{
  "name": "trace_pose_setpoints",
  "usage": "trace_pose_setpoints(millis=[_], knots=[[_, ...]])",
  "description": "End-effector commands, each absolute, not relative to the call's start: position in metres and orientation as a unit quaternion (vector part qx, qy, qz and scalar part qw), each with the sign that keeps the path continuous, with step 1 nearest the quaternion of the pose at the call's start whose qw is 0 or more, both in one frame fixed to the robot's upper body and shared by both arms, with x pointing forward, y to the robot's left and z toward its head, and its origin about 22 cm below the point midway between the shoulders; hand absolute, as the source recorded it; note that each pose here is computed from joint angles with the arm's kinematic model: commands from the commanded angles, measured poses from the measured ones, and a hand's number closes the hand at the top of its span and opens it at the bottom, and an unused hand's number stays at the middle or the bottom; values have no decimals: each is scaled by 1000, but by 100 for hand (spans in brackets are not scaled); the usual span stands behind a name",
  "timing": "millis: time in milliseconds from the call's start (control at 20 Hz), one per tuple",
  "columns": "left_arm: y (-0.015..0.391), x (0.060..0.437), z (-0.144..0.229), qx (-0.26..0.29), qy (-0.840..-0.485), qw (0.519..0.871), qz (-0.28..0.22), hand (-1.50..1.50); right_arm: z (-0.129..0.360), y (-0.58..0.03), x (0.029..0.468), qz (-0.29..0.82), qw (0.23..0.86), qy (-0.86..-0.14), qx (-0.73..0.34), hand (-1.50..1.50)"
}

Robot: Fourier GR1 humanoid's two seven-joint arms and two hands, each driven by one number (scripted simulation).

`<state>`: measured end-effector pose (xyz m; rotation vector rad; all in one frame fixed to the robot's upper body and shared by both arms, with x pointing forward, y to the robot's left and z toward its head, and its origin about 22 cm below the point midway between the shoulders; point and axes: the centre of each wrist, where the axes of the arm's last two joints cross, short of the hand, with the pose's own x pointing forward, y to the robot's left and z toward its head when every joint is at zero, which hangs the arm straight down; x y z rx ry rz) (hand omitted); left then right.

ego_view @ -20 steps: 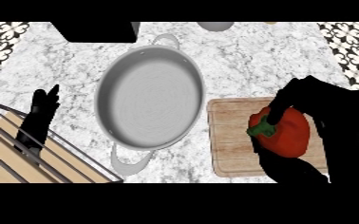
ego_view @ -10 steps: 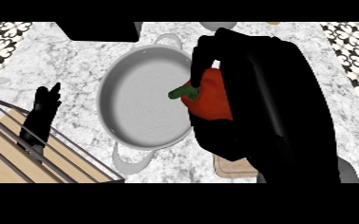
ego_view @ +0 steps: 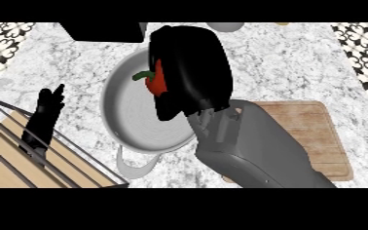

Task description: Pick the bell pepper from the cutting board and place it in the pot

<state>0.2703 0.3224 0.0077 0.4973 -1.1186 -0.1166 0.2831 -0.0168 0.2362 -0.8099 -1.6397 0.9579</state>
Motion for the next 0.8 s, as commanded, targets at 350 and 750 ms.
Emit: trace_pose_setpoints(millis=[350,750], knots=[[333,279,20,240,-546,801,-56,0,183,1,326,348,604,-675,-242,-150],[323,271,9,239,-539,806,-60,0,172,-12,321,141,620,-753,-171,-150]])
